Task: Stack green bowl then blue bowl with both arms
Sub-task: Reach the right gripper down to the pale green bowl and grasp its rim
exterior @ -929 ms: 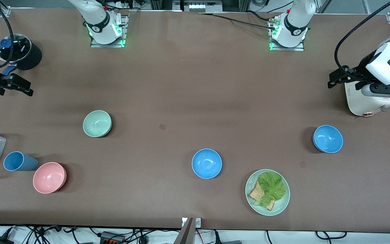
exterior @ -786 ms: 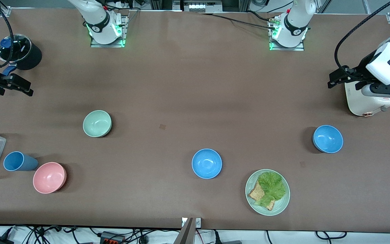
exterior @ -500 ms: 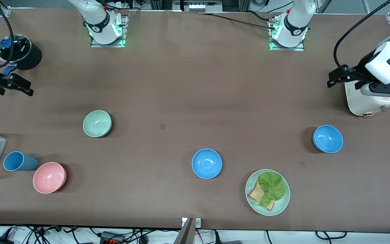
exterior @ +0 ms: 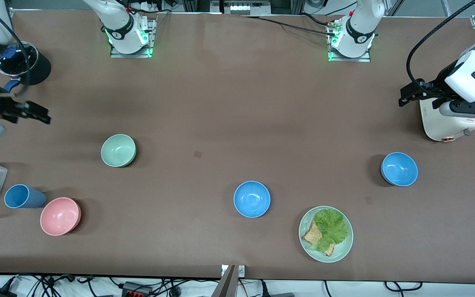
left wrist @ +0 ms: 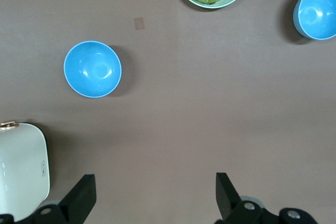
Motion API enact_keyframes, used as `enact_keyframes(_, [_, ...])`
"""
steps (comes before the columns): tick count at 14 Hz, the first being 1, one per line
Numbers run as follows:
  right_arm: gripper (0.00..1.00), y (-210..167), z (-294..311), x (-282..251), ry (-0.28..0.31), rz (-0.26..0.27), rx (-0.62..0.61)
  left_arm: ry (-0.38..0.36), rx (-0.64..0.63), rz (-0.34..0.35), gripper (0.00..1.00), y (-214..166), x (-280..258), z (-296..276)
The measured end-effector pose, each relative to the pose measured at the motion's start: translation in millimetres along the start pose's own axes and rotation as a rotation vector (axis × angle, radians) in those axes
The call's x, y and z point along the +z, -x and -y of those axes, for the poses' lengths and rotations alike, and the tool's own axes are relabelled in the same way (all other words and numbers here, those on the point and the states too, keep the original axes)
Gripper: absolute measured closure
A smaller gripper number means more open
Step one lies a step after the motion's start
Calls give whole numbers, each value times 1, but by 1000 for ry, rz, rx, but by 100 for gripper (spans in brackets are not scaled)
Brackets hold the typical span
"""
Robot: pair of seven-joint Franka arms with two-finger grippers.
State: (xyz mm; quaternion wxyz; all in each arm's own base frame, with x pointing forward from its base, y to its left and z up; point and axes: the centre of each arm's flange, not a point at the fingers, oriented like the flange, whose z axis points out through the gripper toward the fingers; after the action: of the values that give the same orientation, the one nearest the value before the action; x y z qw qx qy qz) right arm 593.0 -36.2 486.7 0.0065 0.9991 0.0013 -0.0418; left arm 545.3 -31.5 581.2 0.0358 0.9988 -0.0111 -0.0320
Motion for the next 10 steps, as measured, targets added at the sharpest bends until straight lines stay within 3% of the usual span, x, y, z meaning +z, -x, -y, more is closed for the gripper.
enact_keyframes(5, [0, -44, 31, 143, 3, 145, -46, 0, 0, 15, 0, 2, 1, 0])
enact_keyframes(10, [0, -52, 32, 252, 3, 266, -47, -29, 16, 15, 0, 2, -1, -5])
